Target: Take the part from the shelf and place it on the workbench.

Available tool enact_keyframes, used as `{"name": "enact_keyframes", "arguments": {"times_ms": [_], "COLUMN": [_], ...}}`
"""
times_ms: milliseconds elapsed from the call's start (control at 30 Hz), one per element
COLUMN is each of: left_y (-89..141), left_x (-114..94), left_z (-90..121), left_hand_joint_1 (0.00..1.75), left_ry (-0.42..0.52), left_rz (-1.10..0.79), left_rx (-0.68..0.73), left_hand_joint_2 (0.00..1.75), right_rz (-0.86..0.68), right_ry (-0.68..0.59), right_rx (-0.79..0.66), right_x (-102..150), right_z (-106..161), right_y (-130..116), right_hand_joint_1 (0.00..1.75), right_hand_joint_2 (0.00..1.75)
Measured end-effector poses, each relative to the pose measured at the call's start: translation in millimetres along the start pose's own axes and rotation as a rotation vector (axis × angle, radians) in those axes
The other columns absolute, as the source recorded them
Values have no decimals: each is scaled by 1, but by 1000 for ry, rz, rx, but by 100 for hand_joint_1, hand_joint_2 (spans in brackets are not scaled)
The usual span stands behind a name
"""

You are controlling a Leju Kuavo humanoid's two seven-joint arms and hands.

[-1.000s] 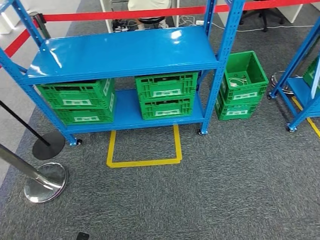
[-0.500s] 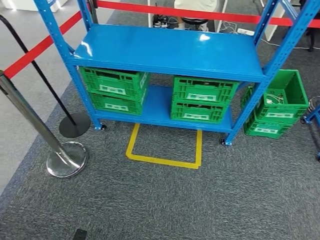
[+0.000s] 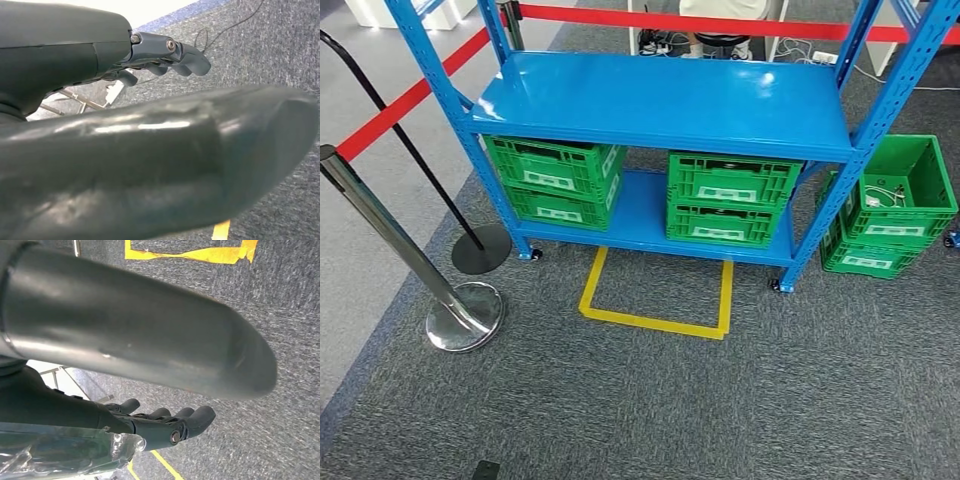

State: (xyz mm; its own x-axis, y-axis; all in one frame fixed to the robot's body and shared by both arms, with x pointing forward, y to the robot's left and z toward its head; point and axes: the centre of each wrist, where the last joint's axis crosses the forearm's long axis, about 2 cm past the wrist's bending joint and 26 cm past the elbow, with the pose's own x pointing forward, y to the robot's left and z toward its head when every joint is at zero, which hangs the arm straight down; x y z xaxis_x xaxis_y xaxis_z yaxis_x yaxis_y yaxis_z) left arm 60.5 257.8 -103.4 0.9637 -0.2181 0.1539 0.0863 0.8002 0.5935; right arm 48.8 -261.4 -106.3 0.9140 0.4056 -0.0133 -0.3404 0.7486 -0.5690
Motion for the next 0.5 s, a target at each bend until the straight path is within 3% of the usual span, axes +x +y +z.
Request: {"name": "enact_keyframes", "arguments": {"times_ms": [33, 100, 200, 233, 333, 367, 400, 433, 467, 500], "left_y": [0, 0, -1, -1, -2, -2, -2, -2, -2, -2], "left_x": [0, 0, -1, -1, -1, -1, -1, -2, -3, -4], "left_z": [0, 0, 1, 1, 1, 1, 1, 1, 1, 0], "left_hand_joint_1": [0, 0, 0, 0, 0, 0, 0, 0, 0, 0], "left_ry": [-1, -2, -2, -2, -3, -4, -4, -3, 1, 3], "left_rz": [4, 12, 20, 21, 25, 28, 32, 37, 42, 45], "left_rx": [-5, -14, -20, -21, -26, -30, -35, -42, -50, -53], "left_hand_joint_2": [175, 175, 44, 44, 175, 175, 175, 175, 131, 116], "right_rz": [-3, -9, -16, -17, -19, -21, -25, -30, -38, -42], "right_ry": [-1, -1, 2, 3, 2, 1, 1, 1, 3, 3], "right_rx": [0, -1, -1, -1, -1, 0, 1, 5, 11, 14], "right_x": [0, 0, 0, 0, 0, -1, -1, -1, -2, -2], "right_z": [0, 0, 0, 0, -1, -1, -1, -1, -1, -1], "right_y": [0, 0, -1, -1, -1, -1, -1, -1, 0, 0], "right_hand_joint_1": [0, 0, 0, 0, 0, 0, 0, 0, 0, 0], "right_hand_joint_2": [0, 0, 0, 0, 131, 175, 175, 131, 87, 58]}}
